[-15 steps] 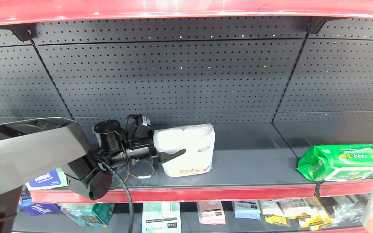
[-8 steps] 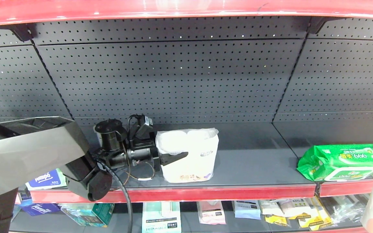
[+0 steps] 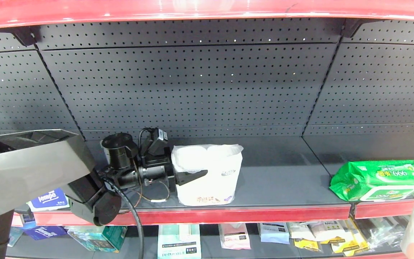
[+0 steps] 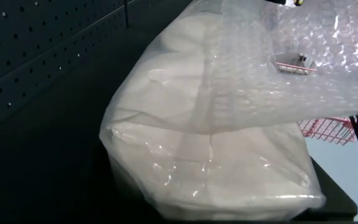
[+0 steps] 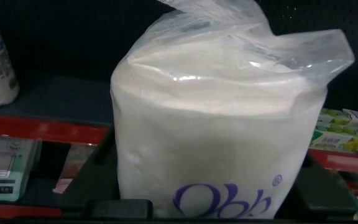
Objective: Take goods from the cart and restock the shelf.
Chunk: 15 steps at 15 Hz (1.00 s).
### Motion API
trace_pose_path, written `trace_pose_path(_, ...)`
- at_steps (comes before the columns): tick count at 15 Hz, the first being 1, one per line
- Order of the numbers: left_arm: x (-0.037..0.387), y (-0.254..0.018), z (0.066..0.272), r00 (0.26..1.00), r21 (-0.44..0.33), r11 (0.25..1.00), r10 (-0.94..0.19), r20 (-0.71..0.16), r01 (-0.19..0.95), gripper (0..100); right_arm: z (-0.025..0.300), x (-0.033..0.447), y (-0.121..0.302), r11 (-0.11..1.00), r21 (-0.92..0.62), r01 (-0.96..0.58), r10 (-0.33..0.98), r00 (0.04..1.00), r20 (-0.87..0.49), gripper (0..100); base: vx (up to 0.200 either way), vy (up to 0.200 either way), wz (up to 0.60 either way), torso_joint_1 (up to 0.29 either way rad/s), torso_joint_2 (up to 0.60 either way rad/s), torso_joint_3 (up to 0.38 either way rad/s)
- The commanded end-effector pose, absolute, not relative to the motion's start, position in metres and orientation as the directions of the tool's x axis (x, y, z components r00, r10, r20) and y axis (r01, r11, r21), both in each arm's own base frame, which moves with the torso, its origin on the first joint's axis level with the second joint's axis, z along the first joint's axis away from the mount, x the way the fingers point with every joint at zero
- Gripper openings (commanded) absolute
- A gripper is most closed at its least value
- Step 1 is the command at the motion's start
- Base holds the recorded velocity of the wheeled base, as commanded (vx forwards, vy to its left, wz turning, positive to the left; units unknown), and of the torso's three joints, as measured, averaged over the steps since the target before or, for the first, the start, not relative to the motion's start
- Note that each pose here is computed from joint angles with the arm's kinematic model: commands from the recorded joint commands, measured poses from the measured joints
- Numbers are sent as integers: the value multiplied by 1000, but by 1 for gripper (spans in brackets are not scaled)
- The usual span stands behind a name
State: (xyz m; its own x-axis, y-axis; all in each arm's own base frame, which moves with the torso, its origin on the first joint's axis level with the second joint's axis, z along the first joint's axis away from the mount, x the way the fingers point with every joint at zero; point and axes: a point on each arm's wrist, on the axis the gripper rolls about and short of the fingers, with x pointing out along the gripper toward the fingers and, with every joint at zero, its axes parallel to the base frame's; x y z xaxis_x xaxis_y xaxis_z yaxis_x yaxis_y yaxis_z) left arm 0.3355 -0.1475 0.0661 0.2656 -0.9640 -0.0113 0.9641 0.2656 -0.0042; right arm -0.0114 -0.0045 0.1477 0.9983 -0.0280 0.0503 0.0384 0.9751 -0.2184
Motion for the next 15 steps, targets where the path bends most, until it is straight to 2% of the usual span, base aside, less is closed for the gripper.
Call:
trace_pose_path(1,335,-147,65,256,-5,256,-967,-13,967,0,148,-11,-5,975,-219,38,-28,998,50,0,0,0,0,0,0,0)
trace_pose_path(5,335,-148,63,201,-5,201,-980,-13,980,0,148,-11,-5,975,-220,36,-26,998,49,0,0,0,0,0,0,0)
trace_pose_path(15,339,-149,51,177,-21,177,-984,-22,984,0,149,-11,-5,975,-219,37,-26,998,50,0,0,0,0,0,0,0)
